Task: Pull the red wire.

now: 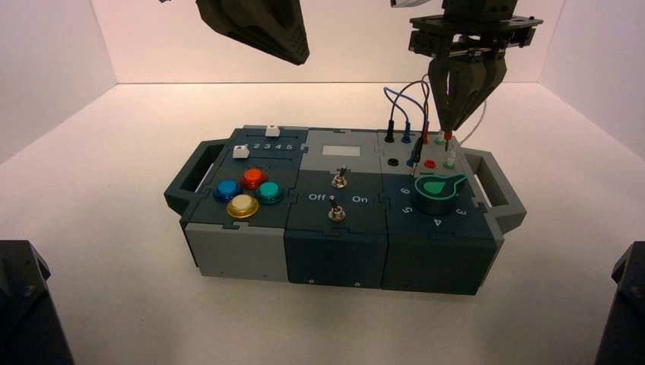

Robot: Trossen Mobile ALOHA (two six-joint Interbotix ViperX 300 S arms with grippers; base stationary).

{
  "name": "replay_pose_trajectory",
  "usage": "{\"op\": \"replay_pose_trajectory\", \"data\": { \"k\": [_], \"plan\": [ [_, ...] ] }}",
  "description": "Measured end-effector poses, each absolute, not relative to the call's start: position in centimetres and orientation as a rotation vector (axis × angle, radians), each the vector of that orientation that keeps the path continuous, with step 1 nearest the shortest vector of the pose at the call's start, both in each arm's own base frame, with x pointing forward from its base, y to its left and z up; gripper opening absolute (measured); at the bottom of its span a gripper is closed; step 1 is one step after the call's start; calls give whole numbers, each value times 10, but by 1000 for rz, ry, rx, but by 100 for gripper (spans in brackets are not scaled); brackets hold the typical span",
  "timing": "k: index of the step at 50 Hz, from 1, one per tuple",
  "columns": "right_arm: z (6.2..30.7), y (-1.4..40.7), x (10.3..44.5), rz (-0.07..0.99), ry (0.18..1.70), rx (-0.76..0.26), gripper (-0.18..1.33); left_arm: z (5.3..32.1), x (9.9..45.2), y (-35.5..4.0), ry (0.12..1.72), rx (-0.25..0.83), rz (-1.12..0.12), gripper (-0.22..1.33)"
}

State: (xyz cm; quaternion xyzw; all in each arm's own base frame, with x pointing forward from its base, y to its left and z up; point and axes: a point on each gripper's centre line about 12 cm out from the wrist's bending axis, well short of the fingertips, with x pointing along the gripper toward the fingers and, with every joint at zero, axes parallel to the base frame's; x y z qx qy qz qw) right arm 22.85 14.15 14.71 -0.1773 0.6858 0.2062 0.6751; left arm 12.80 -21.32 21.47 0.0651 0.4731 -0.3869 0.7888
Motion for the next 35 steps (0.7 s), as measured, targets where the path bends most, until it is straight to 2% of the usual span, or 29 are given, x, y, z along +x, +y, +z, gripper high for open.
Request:
{"op": "replay_pose_trajectory", "data": {
  "k": [3, 9, 15, 17, 20, 35],
  "plan": [
    [145, 141, 228, 461, 1550, -399, 7, 215, 129, -213, 1016, 144, -833, -16],
    [139, 140, 226, 457, 1574, -405, 35, 218, 133, -212, 1008, 140, -826, -16],
    [136, 138, 223, 458, 1585, -412, 55, 218, 139, -212, 1009, 134, -808, -16],
    [135, 136, 222, 460, 1589, -422, 72, 217, 141, -212, 1012, 135, -802, -16],
    [134, 135, 220, 460, 1589, -429, 86, 214, 142, -212, 1022, 145, -795, -16],
    [146, 129, 211, 467, 1544, -431, 90, 202, 148, -218, 1063, 169, -776, -16]
  ]
}}
